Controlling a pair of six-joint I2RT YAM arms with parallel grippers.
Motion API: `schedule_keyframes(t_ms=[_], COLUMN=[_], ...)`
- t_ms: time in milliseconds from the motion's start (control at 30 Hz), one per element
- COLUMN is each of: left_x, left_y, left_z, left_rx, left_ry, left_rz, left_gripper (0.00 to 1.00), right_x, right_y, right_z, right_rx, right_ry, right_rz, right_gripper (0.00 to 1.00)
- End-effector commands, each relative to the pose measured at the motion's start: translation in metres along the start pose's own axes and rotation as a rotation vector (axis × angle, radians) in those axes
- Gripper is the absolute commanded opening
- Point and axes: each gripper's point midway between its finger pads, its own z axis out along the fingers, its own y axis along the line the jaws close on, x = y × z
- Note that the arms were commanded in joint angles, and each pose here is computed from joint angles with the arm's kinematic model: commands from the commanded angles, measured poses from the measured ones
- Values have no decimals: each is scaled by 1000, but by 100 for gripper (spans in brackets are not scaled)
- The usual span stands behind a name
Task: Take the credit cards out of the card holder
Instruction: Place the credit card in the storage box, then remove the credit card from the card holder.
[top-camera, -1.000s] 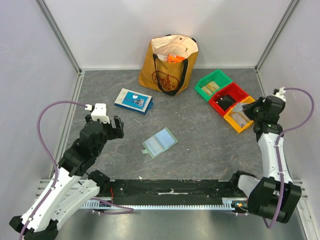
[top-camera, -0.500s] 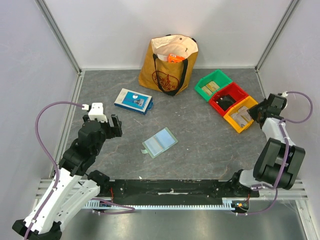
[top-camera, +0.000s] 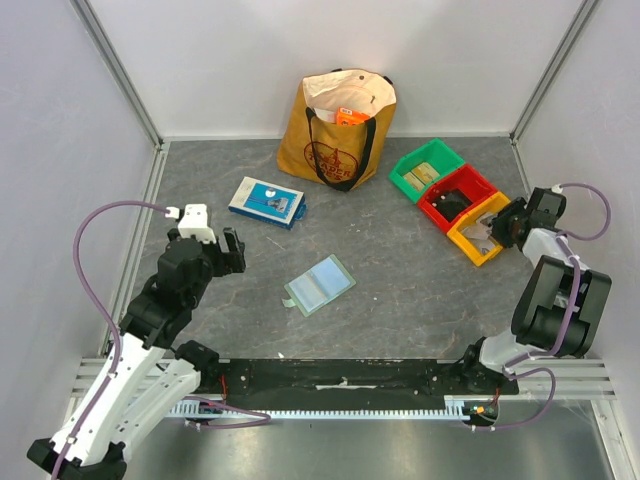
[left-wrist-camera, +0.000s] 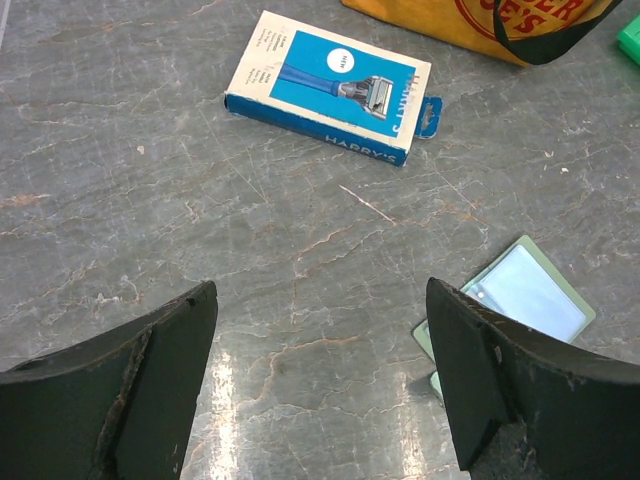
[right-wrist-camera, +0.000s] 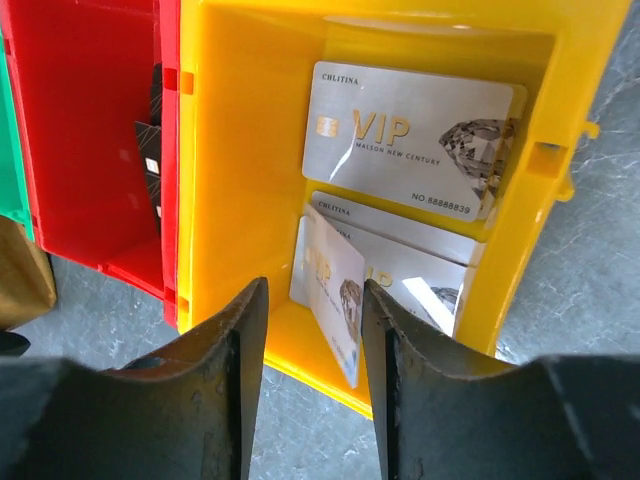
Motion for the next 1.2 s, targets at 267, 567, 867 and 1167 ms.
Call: schedule_keyframes(t_ms=[267,567,867,1167], left_x=[-4,20,61,129], left_y=[-12,-33,-67,-85], left_z=[7,20,26,35], left_rx=[46,113,211,247], left_ry=[-2,146,340,496], left_rz=[-46,-55,-238,-375], left_gripper=[90,90,90,86], right_x=[-43,72,258,376], right_y=[35,164,232,224], right_z=[-73,-98,-128,-138], right_rx=[3,-344,-671,-762], right_ry=[-261,-157,65,190], right_rz=[-183,-573,-941,-1221], right_gripper=[84,84,81,72])
